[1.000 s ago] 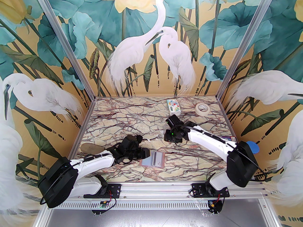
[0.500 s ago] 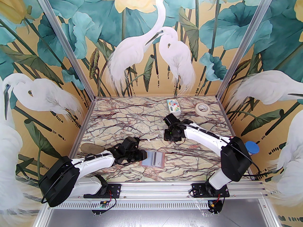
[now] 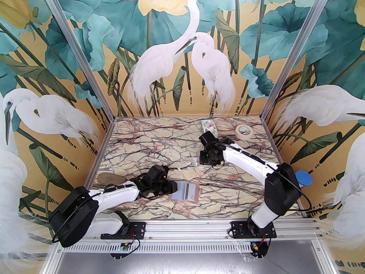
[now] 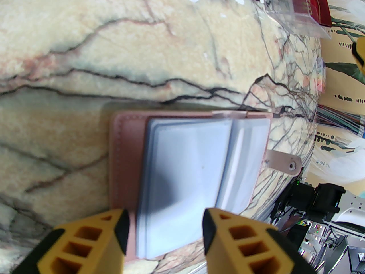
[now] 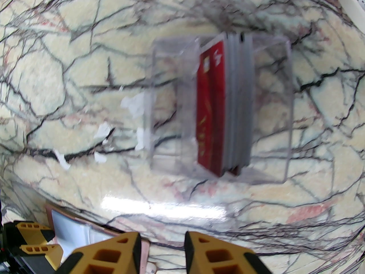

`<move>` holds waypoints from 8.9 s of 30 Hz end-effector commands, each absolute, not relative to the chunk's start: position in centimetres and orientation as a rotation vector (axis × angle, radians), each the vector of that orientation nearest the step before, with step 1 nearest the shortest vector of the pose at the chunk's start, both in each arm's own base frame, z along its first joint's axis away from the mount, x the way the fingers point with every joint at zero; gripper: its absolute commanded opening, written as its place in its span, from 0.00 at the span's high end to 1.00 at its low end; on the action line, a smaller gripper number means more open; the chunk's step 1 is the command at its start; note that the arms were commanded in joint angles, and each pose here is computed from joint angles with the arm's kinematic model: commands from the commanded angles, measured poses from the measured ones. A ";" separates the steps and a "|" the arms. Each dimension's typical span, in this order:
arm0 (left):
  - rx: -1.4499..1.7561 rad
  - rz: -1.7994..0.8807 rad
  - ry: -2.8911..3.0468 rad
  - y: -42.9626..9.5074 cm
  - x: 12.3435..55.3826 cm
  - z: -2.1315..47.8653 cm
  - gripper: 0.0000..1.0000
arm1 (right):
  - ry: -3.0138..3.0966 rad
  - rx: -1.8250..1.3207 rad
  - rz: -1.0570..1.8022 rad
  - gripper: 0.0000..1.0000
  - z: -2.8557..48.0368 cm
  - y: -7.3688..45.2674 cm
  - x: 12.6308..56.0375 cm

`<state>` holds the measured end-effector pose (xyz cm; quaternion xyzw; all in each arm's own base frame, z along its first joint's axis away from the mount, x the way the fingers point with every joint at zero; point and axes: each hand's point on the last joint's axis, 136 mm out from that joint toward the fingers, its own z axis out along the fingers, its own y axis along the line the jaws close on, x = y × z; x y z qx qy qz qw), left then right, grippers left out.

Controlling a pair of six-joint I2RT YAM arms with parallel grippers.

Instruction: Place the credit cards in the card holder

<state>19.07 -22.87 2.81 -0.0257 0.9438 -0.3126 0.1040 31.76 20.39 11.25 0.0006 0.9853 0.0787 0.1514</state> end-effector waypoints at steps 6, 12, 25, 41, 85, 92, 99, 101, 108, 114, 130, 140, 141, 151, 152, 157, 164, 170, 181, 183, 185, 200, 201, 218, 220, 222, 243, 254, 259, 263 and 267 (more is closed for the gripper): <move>-0.084 -0.832 2.850 -21.5 18.2 0.7 0.52 | 2.779 -0.027 -0.020 0.66 12.6 17.8 36.0; -0.078 -0.837 2.854 -21.7 18.2 0.6 0.52 | 2.786 -0.061 -0.153 0.64 12.0 17.0 38.4; -0.074 -0.836 2.854 -21.6 18.2 0.5 0.52 | 2.838 -0.104 -0.182 0.59 9.6 17.0 39.7; -0.075 -0.836 2.857 -21.7 18.2 0.4 0.52 | 2.905 -0.139 -0.162 0.58 7.0 17.5 39.1; -0.067 -0.841 2.855 -21.8 18.3 0.5 0.52 | 2.887 -0.135 -0.323 0.59 8.7 15.4 38.7; -0.072 -0.841 2.858 -21.9 18.4 0.5 0.52 | 2.878 -0.145 -0.343 0.59 9.3 15.2 38.7; -0.068 -0.842 2.857 -22.0 18.5 0.5 0.52 | 2.865 -0.141 -0.342 0.61 10.2 15.0 38.7; -0.068 -0.838 2.858 -21.9 18.4 0.5 0.52 | 2.865 -0.142 -0.342 0.62 10.4 14.9 38.6; -0.063 -0.841 2.856 -22.0 18.5 0.6 0.52 | 2.876 -0.141 -0.331 0.69 10.5 14.9 38.3; -0.065 -0.839 2.859 -22.0 18.4 0.5 0.52 | 2.882 -0.136 -0.310 0.76 10.6 15.2 38.2; -0.068 -0.843 2.857 -21.9 18.3 0.6 0.52 | 2.909 -0.070 -0.144 0.99 12.2 16.7 37.3; -0.071 -0.842 2.857 -21.9 18.3 0.5 0.52 | 2.901 -0.016 -0.130 1.00 13.2 16.9 36.9; -0.070 -0.843 2.857 -21.9 18.3 0.5 0.52 | 2.892 -0.015 -0.122 1.00 13.5 17.0 36.8; -0.044 -0.939 2.789 -22.8 18.6 3.0 0.52 | 2.789 -0.037 0.184 1.00 17.2 19.4 34.5; -0.031 -0.971 2.758 -23.0 18.7 4.0 0.51 | 2.761 -0.053 0.259 1.00 17.8 19.9 34.0; 0.107 -1.132 2.530 -24.2 19.2 10.9 0.50 | 2.564 -0.153 0.604 1.00 21.3 21.6 31.1; 0.351 -1.385 2.140 -25.7 17.9 22.3 0.43 | 2.158 -0.288 1.063 1.00 27.6 23.1 25.2; 0.533 -1.500 1.929 -26.8 16.4 29.7 0.41 | 1.959 -0.363 1.345 1.00 31.6 24.1 21.5; 0.705 -1.631 1.734 -27.9 14.7 35.7 0.46 | 1.792 -0.589 1.649 1.00 36.5 26.9 16.0; 0.719 -1.641 1.718 -27.9 14.5 35.9 0.46 | 1.784 -0.611 1.663 1.00 36.9 27.4 15.4; 0.737 -1.650 1.711 -27.9 14.2 36.0 0.47 | 1.780 -0.622 1.678 1.00 37.2 27.9 15.1; 0.736 -1.691 1.709 -27.8 13.6 35.6 0.74 | 1.788 -0.614 1.719 1.00 37.1 29.2 15.4; 0.735 -1.695 1.708 -27.7 13.6 35.6 0.77 | 1.787 -0.617 1.720 1.00 37.1 29.2 15.3; 0.742 -1.746 1.717 -27.3 12.4 36.5 1.00 | 1.761 -0.788 1.659 0.86 37.1 28.1 12.5; 0.759 -1.763 1.720 -27.3 12.0 36.5 1.00 | 1.754 -0.802 1.667 0.86 37.3 28.1 12.3; 0.773 -1.775 1.725 -27.3 11.8 36.4 1.00 | 1.746 -0.821 1.684 0.86 37.5 28.2 12.1; 0.773 -1.826 1.776 -27.7 11.7 35.9 1.00 | 1.720 -0.913 1.689 0.81 37.1 28.7 11.2; 0.776 -1.845 1.776 -28.0 11.8 36.1 1.00 | 1.735 -0.938 1.693 0.83 36.6 28.8 10.8; 0.775 -1.846 1.780 -28.0 11.8 36.0 1.00 | 1.738 -0.955 1.701 0.86 36.5 28.9 10.7; 0.773 -1.847 1.787 -28.0 11.8 35.8 1.00 | 1.748 -0.958 1.698 0.87 36.3 28.9 10.6; 0.770 -1.844 1.793 -28.0 11.9 35.7 1.00 | 1.751 -0.956 1.694 0.90 36.2 28.8 10.6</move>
